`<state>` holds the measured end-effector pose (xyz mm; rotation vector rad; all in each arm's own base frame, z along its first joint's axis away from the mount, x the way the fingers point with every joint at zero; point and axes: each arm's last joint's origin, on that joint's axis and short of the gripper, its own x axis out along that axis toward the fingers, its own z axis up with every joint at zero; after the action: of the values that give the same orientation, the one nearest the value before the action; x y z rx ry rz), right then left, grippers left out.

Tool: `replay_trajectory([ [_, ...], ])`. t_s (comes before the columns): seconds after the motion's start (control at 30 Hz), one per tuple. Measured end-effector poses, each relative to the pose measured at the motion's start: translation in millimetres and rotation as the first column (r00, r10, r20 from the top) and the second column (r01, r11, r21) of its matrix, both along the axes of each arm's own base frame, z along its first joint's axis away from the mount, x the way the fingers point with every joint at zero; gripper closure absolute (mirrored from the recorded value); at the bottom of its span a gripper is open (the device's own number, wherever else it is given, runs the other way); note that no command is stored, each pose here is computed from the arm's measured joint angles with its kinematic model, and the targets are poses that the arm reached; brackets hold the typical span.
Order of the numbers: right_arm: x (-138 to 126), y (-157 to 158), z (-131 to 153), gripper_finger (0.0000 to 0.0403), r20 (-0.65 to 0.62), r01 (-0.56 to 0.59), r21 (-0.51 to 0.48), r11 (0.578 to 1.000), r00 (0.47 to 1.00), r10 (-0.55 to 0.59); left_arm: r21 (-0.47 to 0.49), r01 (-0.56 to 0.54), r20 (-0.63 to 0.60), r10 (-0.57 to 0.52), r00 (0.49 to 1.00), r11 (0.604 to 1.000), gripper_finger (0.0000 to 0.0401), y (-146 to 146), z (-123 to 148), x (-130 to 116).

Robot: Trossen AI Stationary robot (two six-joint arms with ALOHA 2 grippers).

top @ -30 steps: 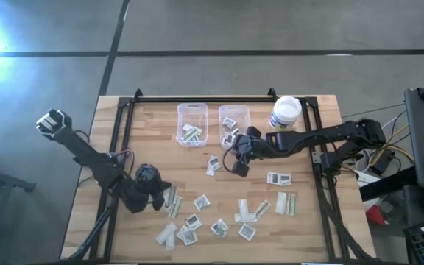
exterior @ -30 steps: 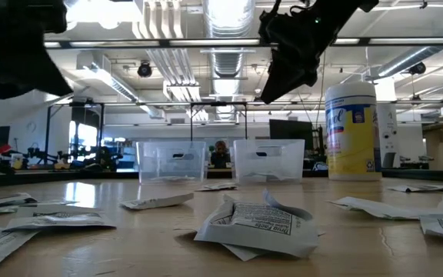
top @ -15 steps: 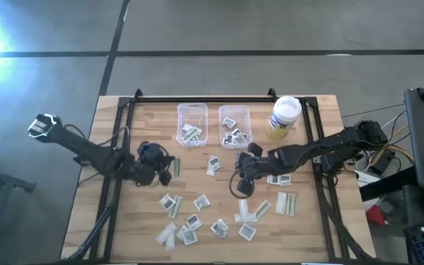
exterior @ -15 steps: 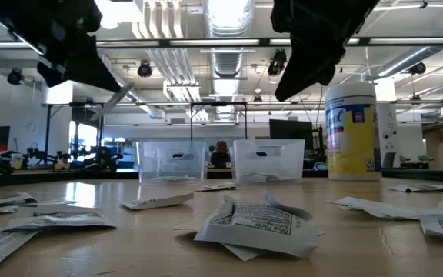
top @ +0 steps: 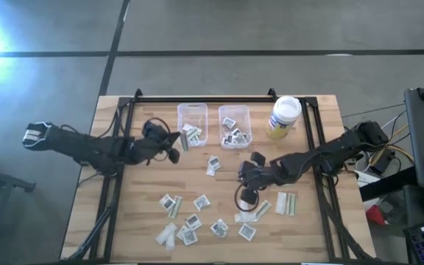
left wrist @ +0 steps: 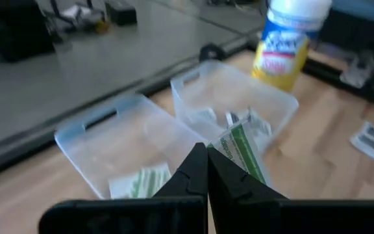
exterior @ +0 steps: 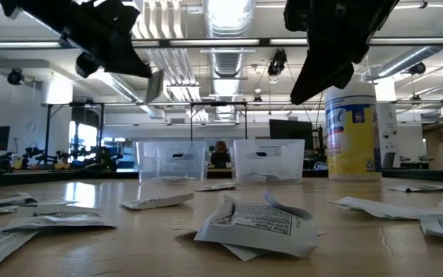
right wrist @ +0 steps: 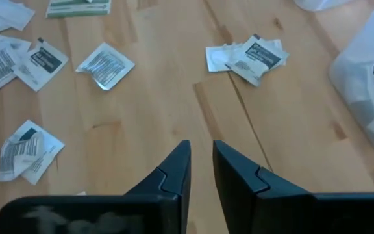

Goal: Pick & Place First Aid Supplies
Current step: Put the green bandage pack into the left transparent bin

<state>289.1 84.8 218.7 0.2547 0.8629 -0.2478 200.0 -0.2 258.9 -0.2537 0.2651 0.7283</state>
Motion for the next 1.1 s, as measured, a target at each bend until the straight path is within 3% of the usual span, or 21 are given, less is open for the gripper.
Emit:
replay_trajectory([
  [0.6,-2,6,-14,0.0346,0.106,0.035,0.036,0.999,0.994,-0.039,0.25,-0.13,0.014,0.13,0.991,0.959,0.0401,46,16,12],
  [0.77,-2,7,-17,0.0346,0.136,0.028,0.048,0.998,0.99,-0.035,0.242,-0.175,-0.035,0.189,0.981,0.954,0.0401,60,5,19],
  [1.1,-4,7,-24,0.0346,0.142,0.028,0.05,0.998,0.989,-0.035,0.127,-0.247,-0.088,0.259,0.962,0.961,0.0401,81,-28,35],
])
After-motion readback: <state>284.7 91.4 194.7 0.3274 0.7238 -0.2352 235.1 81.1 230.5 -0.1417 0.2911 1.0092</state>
